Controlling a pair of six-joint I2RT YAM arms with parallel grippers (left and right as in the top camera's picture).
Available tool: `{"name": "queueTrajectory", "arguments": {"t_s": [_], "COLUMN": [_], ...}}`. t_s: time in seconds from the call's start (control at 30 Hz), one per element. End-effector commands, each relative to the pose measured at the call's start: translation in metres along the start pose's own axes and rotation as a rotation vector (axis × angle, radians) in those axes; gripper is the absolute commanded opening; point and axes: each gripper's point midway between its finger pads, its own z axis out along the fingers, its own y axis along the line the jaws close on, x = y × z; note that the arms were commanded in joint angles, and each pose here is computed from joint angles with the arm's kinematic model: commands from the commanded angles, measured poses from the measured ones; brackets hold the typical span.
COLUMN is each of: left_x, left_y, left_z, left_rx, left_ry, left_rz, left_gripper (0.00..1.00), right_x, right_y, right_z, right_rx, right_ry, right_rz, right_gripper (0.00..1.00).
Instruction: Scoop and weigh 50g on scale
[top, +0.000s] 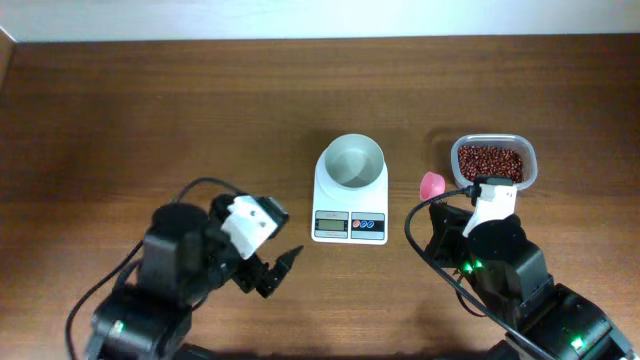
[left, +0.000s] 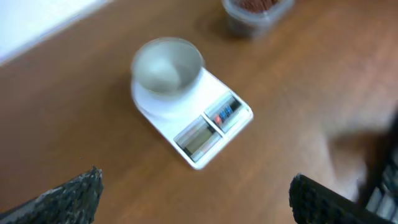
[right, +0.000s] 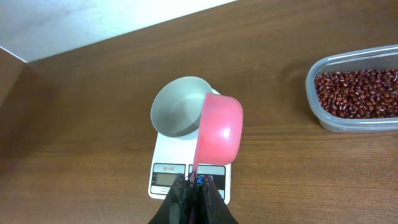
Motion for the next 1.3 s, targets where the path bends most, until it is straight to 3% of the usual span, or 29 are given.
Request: {"name": "queueTrajectory", "arguments": {"t_s": [0.0, 0.2, 0.33, 0.57, 1.27], "left_x": [0.034, 0.066, 0.068, 0.055, 0.047], "left_y": [-0.012, -0.007, 0.015, 0.021, 0.018], "left_z": [0.033, 0.069, 0.063, 0.051, 0.054], "left_rx": [0.165, 0.234, 0.083, 0.024, 0.046], "left_ry": [0.186, 0.357, 0.387, 0.327, 0.289], "left_rz": [0.079, -0.013, -0.023, 0.009, 0.012], "left_gripper": [0.99, 0.99, 0.99, 0.99, 0.99], "right_x": [-0.003, -0.003, -0.002, -0.001, 0.001], "right_y": [-0.001, -0.001, -0.001, -0.002, -0.002], "right_z": [-0.002, -0.002, -0.002, 0.001, 0.001], "right_rx": [0.005, 0.008, 0.008, 0.015, 0.017], "right_ry": [-0.018, -0.015, -0.014, -0.004, 0.004], "right_rz": [0.008, 0.007, 0.006, 0.003, 0.001], "right_gripper": [0.04, 0.04, 0.04, 0.04, 0.04]}}
